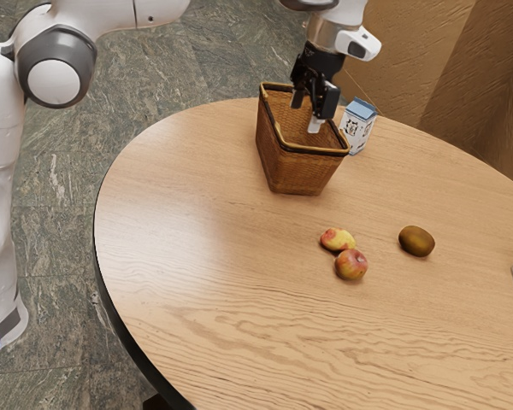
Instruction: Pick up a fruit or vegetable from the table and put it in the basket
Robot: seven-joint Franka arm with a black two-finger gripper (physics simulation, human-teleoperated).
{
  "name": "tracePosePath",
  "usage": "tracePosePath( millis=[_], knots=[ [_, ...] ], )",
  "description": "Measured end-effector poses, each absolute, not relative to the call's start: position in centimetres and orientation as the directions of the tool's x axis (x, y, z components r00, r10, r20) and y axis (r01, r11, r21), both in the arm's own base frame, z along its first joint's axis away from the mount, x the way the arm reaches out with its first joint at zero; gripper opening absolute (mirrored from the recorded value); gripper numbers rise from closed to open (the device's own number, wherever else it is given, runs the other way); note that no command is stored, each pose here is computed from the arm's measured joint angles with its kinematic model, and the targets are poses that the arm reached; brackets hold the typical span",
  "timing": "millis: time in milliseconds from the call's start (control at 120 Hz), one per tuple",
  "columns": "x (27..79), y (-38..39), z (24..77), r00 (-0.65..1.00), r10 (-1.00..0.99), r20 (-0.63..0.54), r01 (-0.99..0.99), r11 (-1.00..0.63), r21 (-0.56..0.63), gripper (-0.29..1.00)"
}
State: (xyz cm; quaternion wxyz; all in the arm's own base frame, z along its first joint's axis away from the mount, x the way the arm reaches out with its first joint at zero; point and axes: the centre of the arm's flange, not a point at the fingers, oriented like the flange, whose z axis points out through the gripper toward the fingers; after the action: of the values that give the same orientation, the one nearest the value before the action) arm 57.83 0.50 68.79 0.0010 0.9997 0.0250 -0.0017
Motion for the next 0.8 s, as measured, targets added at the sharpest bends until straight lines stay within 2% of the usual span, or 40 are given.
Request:
tracePosePath(
  millis=[467,500,533,592,667,733,800],
  knots=[
    [57.9,0.6,68.5,0.998,0.059,-0.015,0.059,-0.998,0.002,0.7],
    [57.6,0.6,69.6,0.998,0.059,0.005,0.059,-0.998,0.005,0.7],
    [55.9,0.4,73.7,0.995,0.051,0.084,0.051,-0.999,0.008,0.7],
    [53.3,-1.8,79.2,0.978,-0.042,0.206,-0.045,-0.999,0.01,0.7],
    [52.2,-8.3,81.0,0.921,-0.279,0.272,-0.291,-0.957,0.004,0.7],
    [53.3,-13.1,79.6,0.851,-0.447,0.276,-0.465,-0.886,-0.001,0.7],
    [59.5,-15.0,73.4,0.805,-0.542,0.24,-0.564,-0.825,0.028,0.7]
  ],
)
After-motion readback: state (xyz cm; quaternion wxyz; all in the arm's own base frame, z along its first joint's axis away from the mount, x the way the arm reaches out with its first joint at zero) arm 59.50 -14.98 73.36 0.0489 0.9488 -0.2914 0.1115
